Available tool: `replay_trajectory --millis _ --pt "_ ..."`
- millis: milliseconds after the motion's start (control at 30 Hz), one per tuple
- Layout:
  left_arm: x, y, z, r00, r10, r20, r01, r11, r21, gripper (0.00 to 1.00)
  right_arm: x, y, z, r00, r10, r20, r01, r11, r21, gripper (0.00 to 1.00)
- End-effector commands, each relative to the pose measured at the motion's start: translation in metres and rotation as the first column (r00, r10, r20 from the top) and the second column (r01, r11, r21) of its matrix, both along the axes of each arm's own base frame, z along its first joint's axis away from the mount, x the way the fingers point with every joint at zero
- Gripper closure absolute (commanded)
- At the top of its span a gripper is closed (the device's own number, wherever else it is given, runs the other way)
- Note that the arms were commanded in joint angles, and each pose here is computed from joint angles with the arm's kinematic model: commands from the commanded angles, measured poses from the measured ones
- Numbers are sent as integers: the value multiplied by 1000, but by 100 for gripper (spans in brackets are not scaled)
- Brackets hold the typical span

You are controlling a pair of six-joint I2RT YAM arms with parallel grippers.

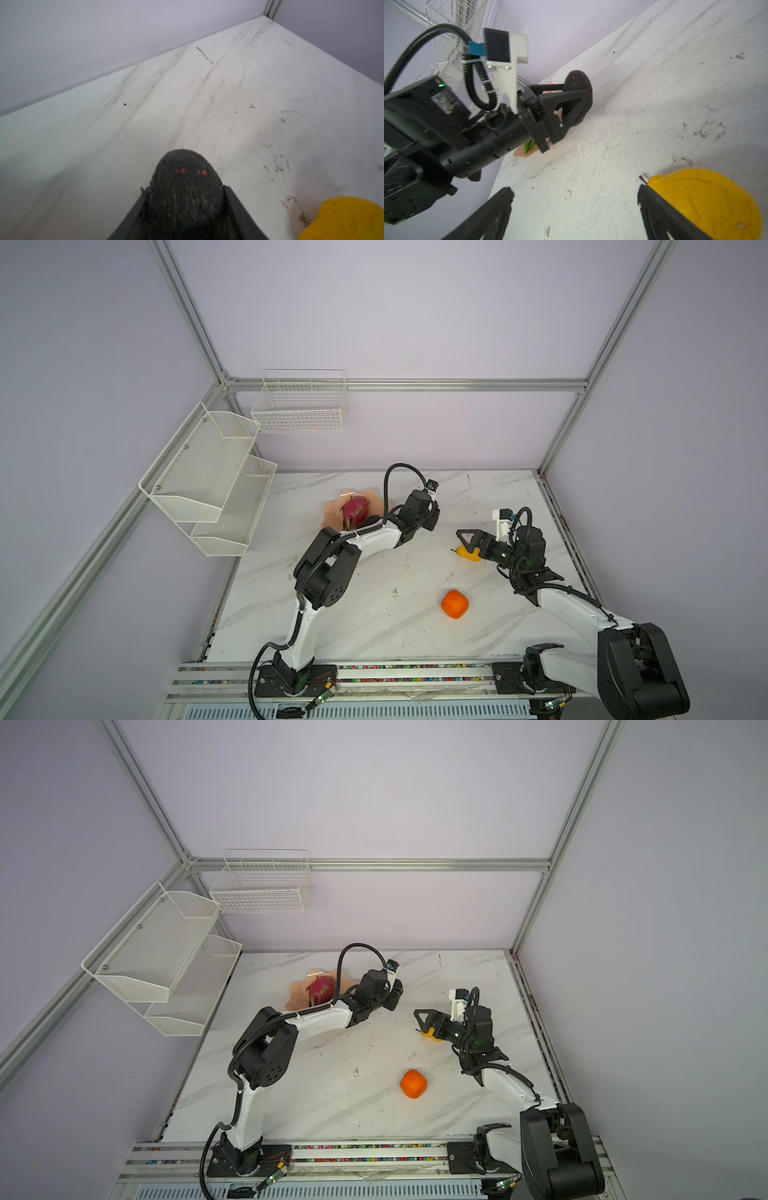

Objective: Arrange fruit in a fruit bowl
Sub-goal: Pick up the fruit from the top-center of the table, then place the fruit in the fruit bowl.

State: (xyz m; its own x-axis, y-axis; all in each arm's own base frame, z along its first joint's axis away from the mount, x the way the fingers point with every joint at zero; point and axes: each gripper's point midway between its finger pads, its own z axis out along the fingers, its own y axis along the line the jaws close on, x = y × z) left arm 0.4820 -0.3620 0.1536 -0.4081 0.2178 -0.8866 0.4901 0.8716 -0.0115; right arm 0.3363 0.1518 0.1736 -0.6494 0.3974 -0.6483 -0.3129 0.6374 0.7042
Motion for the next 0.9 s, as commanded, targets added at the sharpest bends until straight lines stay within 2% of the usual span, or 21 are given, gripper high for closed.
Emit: replay_trajectory --millis 0,133,300,467,867 --pt "6 47 58 988 95 120 -90 995 -45 55 9 19 30 994 63 85 -63 998 -6 3" --pt "4 102 59 981 176 80 -176 984 -13 55 9 69 42 979 164 122 -163 986 -19 3" --pt "-4 145 56 964 257 62 -259 965 30 56 8 110 34 966 231 112 -235 972 18 3" --pt "6 185 24 913 400 -74 -390 913 118 55 7 124 27 961 259 95 -262 965 18 3" --pt "27 182 -3 913 398 -89 -384 912 143 54 4 118 20 968 239 74 -240 971 4 3"
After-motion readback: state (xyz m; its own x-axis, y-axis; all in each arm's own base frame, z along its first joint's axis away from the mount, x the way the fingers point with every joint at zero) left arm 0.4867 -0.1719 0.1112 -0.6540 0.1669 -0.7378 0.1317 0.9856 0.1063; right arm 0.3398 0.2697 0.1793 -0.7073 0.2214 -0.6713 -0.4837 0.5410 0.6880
